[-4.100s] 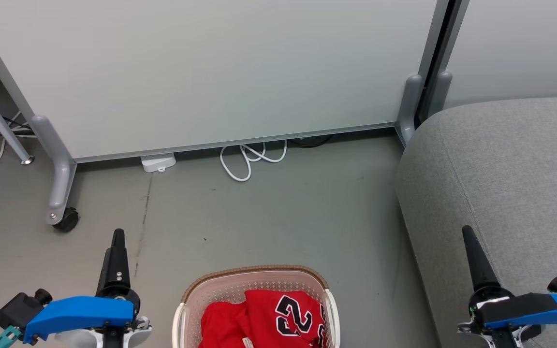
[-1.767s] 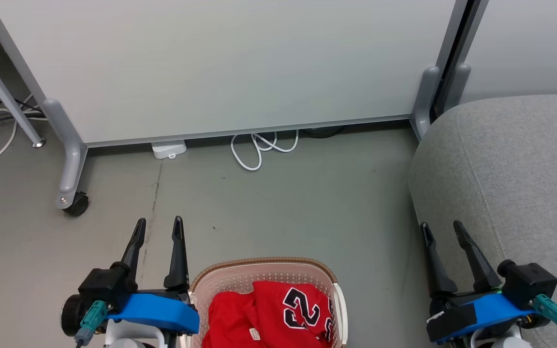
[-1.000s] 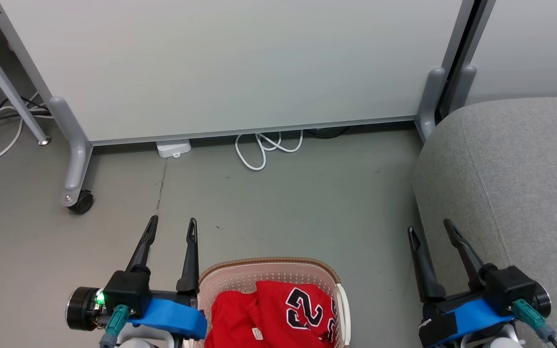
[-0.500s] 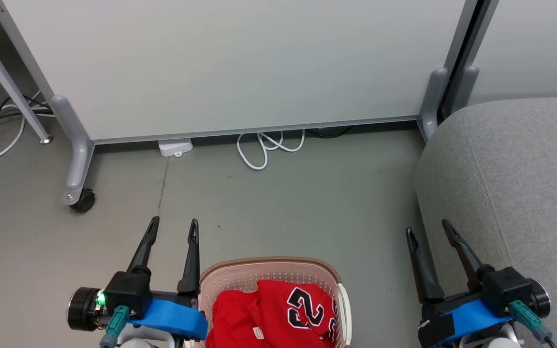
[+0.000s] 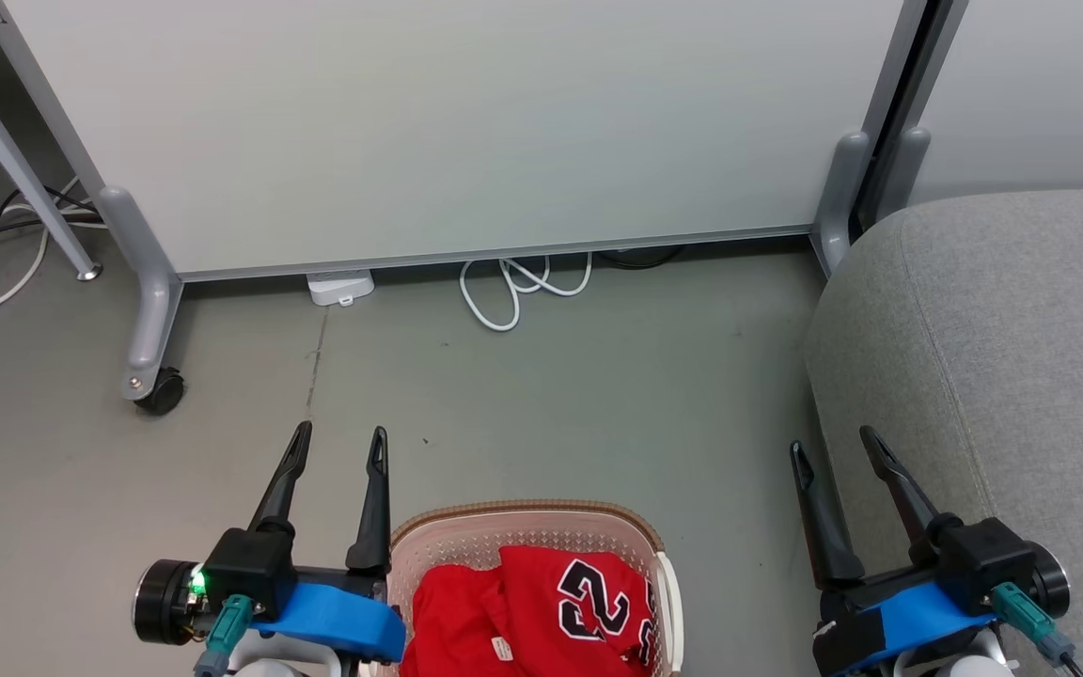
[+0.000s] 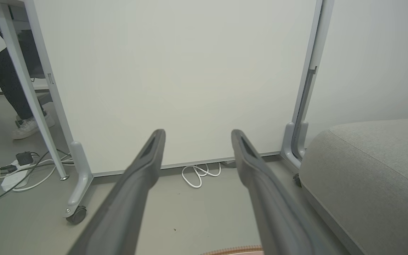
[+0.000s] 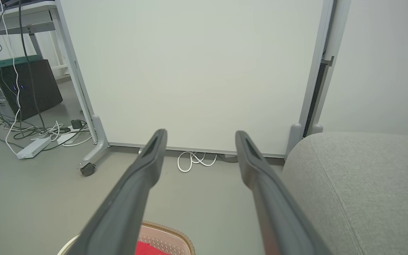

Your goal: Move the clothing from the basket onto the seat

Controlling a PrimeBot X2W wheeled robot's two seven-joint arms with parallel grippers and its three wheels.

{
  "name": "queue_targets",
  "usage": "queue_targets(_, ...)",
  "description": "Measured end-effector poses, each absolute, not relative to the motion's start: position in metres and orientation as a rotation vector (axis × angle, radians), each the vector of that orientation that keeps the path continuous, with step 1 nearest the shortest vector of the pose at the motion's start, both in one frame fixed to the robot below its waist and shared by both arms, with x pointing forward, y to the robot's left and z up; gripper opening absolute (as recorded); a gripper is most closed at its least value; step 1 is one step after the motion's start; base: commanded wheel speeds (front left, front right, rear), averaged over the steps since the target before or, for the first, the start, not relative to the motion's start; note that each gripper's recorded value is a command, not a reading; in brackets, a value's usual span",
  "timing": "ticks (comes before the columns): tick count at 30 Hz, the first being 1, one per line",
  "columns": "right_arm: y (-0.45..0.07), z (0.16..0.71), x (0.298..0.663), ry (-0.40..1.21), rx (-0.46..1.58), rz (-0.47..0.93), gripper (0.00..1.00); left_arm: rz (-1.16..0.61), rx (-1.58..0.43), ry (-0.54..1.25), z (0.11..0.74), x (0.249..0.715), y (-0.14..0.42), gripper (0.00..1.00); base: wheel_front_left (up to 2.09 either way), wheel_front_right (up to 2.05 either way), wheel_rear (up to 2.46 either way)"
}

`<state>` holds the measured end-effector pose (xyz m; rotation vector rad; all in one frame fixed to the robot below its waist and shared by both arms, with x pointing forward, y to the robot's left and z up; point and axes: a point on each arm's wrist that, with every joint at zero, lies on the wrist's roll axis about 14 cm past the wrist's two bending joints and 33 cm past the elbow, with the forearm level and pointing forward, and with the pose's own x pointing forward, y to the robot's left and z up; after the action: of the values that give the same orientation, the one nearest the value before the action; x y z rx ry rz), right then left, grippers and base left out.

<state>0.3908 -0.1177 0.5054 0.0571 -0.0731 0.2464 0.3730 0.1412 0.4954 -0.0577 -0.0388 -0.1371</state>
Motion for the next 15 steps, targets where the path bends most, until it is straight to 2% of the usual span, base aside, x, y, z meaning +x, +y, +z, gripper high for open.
queue_targets(15,-0.118,0.503,0.404,-0.070,0.062,0.245,1.00,-0.214,-0.046,0.019,0.478,0.392,0.124,1.00,0.00,0.00,0.00)
